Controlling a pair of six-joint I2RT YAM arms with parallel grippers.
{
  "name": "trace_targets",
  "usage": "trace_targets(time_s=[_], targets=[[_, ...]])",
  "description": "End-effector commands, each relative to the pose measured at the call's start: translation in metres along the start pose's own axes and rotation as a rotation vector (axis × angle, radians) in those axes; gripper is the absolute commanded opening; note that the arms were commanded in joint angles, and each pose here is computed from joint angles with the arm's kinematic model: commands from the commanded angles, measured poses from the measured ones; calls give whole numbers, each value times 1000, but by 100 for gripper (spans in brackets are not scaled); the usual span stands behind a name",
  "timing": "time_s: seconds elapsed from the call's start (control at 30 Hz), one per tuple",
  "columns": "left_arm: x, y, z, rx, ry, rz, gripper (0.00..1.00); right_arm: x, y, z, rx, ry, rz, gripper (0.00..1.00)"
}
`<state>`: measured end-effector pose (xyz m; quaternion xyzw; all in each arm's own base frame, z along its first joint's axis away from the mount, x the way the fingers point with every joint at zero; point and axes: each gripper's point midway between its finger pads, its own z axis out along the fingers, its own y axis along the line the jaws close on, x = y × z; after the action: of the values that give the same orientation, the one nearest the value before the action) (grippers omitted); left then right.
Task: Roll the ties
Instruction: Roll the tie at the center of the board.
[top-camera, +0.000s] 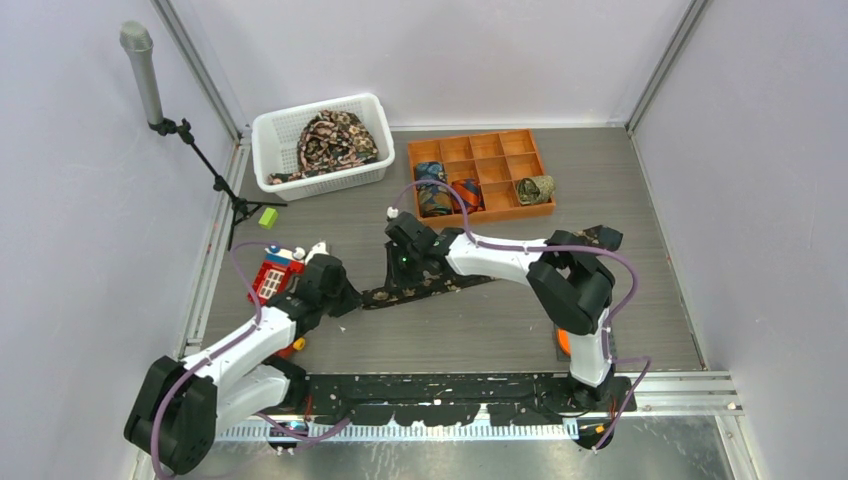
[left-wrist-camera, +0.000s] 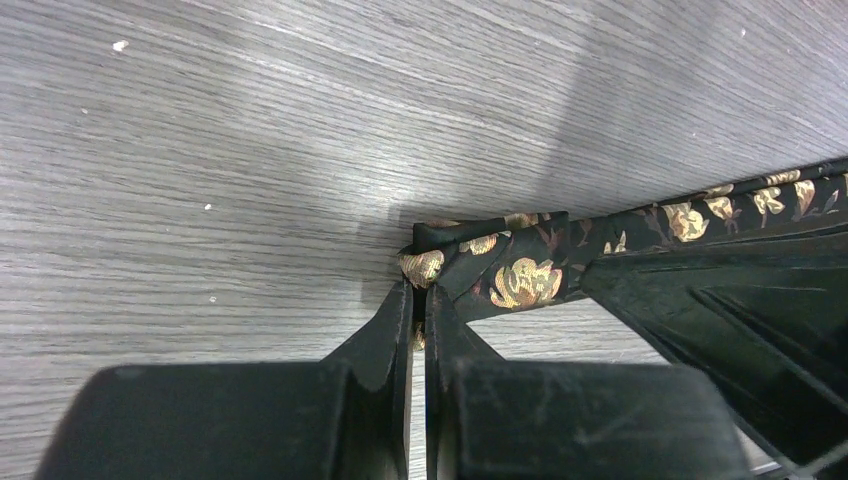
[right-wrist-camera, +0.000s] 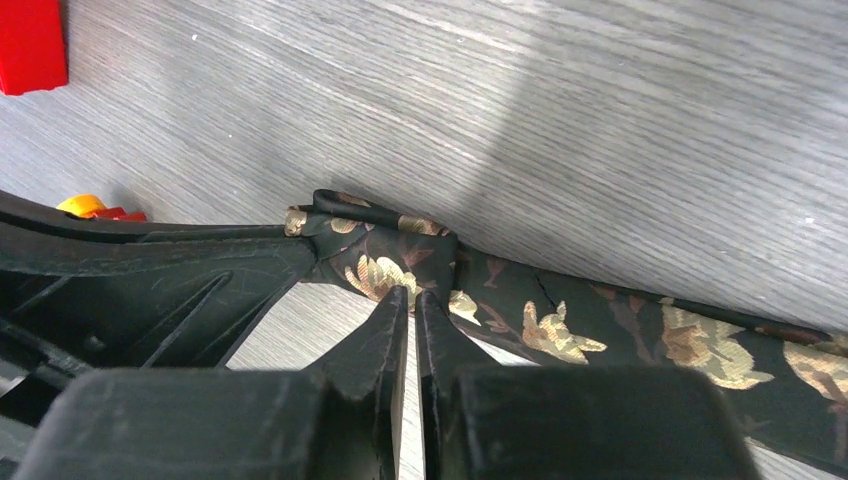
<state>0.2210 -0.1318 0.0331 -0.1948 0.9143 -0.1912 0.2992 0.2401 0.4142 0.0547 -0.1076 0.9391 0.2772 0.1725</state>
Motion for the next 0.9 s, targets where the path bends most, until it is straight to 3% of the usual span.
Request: trace_targets(time_s=[0.0,0.87], targets=[[-15,-8,-10,4,-32,34,0,-4,16,7,-26,-20,-13,12],[-35,-38,-47,85,-52,33,0,0,43,16,-90,8,-19,8]])
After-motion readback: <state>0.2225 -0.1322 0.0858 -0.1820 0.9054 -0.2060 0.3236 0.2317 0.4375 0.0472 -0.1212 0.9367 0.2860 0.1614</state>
